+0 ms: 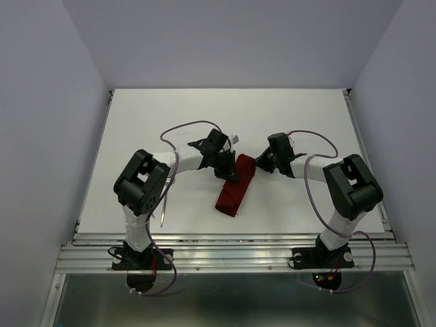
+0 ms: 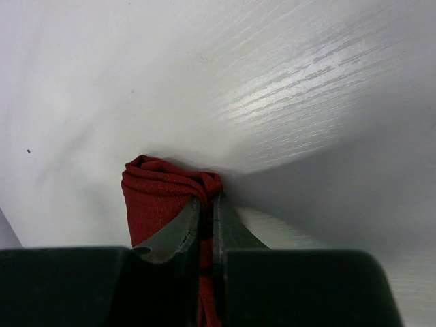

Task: Fold the napkin into a case and place the utensils inside
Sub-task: Fold the 2/3-rectangle-folded napkin at the center of the board.

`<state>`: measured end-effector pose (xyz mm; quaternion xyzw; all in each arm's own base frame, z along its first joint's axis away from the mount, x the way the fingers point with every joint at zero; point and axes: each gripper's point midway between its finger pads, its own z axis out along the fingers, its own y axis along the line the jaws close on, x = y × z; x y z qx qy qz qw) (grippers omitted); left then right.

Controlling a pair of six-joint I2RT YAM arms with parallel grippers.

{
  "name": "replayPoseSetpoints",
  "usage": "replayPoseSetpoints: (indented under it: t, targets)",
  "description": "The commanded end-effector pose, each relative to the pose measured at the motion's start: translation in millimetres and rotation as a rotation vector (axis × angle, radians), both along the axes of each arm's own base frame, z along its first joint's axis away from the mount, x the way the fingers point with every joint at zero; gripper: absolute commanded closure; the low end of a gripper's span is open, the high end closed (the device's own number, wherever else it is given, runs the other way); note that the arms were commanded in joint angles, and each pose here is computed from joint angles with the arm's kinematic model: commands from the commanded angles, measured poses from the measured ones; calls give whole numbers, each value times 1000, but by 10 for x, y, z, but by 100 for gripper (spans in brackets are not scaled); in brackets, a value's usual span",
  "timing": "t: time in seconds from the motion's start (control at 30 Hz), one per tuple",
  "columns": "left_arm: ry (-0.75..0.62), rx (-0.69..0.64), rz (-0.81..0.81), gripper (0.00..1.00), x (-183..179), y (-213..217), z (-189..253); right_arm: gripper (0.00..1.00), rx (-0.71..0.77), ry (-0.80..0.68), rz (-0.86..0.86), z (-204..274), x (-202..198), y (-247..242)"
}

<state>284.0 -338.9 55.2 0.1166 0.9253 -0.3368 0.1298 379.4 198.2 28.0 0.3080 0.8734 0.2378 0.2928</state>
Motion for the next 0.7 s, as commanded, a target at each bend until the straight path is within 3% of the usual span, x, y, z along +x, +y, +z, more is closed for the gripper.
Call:
replayPoseSetpoints:
  t: [0.0, 0.33, 0.57, 0.6, 0.63, 0.67]
  targets:
    - [12, -37, -79, 100, -271, 2, 79, 99, -95, 64, -6, -224, -96, -147]
    - [107, 40, -115, 100, -635, 224, -320, 99, -116, 63, 0, -220, -73, -161]
    - [89, 30, -132, 100, -703, 269, -225, 99, -152, 49, 27, -150, -40, -179]
    - [88, 32, -134, 100, -709, 278, -226, 97, -156, 47, 35, -143, -32, -175]
    - [93, 42, -136, 100, -735, 307, -254, 82, -154, 44, 50, -125, -26, -154]
    - [102, 58, -131, 100, -751, 338, -289, 75, -160, 29, 73, -87, 7, -131]
